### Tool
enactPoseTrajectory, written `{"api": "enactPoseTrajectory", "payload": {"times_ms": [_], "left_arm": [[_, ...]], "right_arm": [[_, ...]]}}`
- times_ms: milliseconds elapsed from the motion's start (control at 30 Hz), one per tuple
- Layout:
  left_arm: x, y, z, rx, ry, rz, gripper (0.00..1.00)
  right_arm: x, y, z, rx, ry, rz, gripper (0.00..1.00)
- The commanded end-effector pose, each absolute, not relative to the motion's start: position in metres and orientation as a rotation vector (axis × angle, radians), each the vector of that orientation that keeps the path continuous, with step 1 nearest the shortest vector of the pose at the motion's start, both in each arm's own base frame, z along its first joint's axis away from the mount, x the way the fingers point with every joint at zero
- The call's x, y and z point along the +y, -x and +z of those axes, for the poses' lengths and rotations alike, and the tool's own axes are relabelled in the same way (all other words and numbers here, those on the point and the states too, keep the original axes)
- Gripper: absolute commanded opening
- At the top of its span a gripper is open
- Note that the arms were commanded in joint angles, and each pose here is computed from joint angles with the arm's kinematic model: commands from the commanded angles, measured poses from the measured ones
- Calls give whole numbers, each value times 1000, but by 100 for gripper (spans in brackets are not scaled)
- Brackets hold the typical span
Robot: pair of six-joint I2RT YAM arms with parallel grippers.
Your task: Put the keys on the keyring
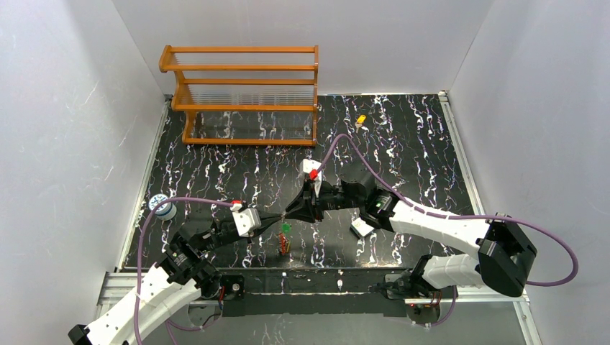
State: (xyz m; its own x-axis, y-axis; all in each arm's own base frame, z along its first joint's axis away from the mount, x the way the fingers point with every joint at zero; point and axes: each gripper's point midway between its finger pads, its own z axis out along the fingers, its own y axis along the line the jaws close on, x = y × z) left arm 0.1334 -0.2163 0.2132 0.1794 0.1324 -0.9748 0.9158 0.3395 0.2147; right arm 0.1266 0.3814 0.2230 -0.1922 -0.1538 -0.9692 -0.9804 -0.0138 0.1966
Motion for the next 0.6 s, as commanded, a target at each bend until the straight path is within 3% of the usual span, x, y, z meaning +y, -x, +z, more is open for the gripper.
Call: {"api": "enactPoseTrajectory", "payload": {"times_ms": [0,133,367,567], "left_arm": [[-220,-130,230,1211,-1092,-771,0],[-220,-130,229,1213,-1094,-770,0],[-220,-130,228,1216,-1096,-773,0],[-221,-130,228,1216,-1099,-776,0]], "right_arm": [[385,-138,229,1446,1234,1229,28],[387,-138,230,1433,1239,1222,27],[388,-132,240,1341,1239,1256,36],[389,-131,236,1334,1243,1262,28]]}}
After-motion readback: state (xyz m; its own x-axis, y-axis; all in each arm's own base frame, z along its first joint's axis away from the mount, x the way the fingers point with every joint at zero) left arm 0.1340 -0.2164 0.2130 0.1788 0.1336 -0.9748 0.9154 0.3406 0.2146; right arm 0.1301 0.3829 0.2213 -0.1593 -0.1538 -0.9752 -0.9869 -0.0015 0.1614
